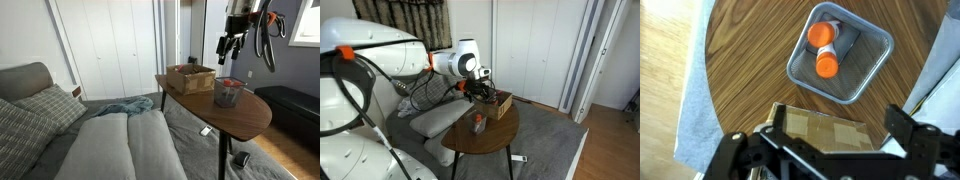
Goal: Remove the glue stick from the top of the basket and turn the basket upright then put both glue sticks in the basket
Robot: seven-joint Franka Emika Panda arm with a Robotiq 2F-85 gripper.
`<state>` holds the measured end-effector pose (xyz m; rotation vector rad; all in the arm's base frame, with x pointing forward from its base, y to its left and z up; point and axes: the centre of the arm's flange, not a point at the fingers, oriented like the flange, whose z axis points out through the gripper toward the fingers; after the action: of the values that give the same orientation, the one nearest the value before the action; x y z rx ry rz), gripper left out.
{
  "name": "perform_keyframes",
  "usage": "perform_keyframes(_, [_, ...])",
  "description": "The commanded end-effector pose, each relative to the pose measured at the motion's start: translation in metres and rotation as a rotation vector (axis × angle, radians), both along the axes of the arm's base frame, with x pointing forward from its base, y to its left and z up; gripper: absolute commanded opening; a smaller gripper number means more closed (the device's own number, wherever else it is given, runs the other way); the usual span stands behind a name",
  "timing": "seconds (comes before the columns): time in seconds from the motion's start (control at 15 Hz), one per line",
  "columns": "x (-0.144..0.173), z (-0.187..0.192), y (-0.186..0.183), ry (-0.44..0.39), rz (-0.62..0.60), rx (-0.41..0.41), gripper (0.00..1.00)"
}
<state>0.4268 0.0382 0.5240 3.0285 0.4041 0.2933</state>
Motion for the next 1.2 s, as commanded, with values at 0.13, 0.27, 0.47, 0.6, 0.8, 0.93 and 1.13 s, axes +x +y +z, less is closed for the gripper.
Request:
perform_keyframes(0.13, [-0.024,0.021,0.006,-0.038,-0.024,0.002,1.00])
perform_keyframes(0.27, [-0.028,0.026,0.009,-0.037,-0.039,0.005,1.00])
perform_keyframes(0.47, [-0.036,0.032,0.013,-0.011,-0.077,0.019,1.00])
perform_keyframes(0.6, [-0.041,0.034,0.016,0.008,-0.103,0.028,1.00])
perform_keyframes(0.8, [-0.048,0.035,0.018,0.040,-0.138,0.051,1.00])
perform_keyframes(0.93, [-0.051,0.035,0.019,0.060,-0.161,0.068,1.00])
perform_keyframes(1.13, [-0.053,0.034,0.020,0.076,-0.187,0.072,1.00])
